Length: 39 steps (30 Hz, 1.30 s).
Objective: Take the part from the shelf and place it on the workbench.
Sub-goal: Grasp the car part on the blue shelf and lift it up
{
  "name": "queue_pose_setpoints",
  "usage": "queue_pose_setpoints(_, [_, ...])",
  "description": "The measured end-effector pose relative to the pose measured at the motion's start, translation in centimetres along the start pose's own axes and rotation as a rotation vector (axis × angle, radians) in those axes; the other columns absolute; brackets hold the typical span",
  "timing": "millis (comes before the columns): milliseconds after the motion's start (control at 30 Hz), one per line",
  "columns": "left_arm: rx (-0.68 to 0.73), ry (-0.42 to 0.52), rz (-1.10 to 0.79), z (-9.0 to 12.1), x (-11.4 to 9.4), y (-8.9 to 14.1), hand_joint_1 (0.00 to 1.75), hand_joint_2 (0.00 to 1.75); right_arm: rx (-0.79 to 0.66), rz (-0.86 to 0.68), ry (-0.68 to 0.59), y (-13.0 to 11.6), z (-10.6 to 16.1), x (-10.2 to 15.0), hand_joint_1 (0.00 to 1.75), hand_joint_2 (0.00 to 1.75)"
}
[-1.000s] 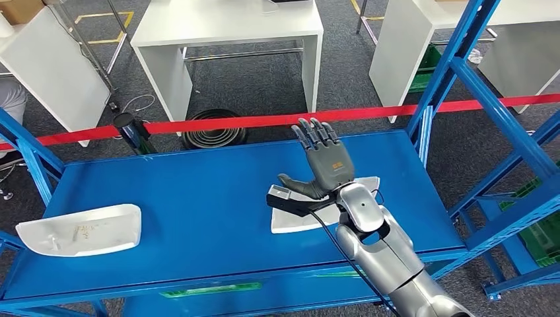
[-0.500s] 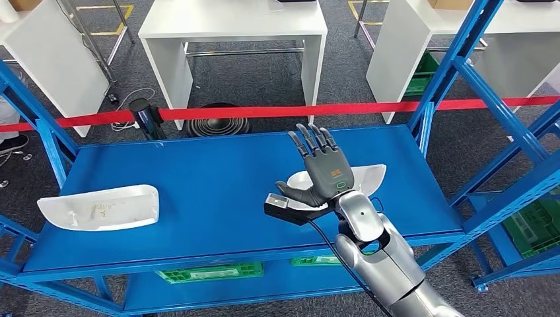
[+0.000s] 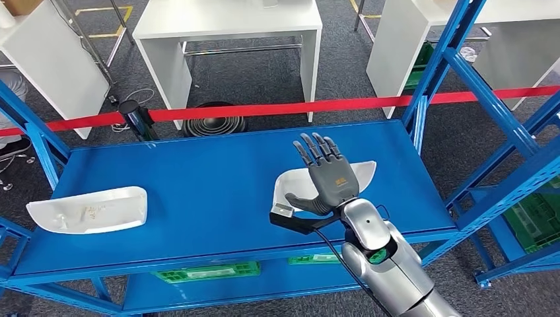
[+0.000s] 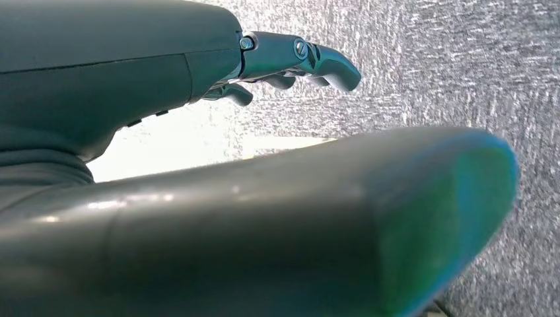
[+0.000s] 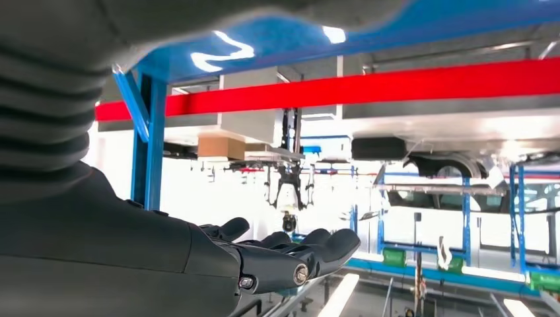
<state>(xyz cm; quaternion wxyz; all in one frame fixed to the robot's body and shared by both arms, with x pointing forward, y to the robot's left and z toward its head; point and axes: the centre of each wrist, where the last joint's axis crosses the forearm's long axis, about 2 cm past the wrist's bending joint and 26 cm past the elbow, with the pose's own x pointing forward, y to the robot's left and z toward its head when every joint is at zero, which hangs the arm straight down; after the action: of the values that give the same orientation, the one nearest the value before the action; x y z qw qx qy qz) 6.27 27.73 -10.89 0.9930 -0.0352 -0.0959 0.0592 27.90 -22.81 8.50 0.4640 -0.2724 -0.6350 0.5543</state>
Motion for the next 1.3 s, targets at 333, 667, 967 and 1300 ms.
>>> queue_pose_setpoints(333, [0.000,-0.002,-0.001,0.0,0.2,0.0,0.00,0.00,0.017,-0.064,-0.044,0.2,0.1,0.1,0.00,0.00])
queue_pose_setpoints(667, [0.005,-0.003,0.000,0.0,0.2,0.0,0.00,0.00,0.036,-0.093,-0.088,-0.2,-0.2,0.7,0.00,1.75])
queue_pose_setpoints(967, [0.011,0.005,-0.005,0.0,0.3,0.0,0.00,0.00,0.134,-0.118,-0.053,0.8,-0.4,0.2,0.00,1.75])
queue_pose_setpoints(1300, [0.008,0.006,-0.007,0.0,0.3,0.0,0.00,0.00,0.192,-0.114,-0.008,1.9,-0.1,-0.3,0.00,1.75])
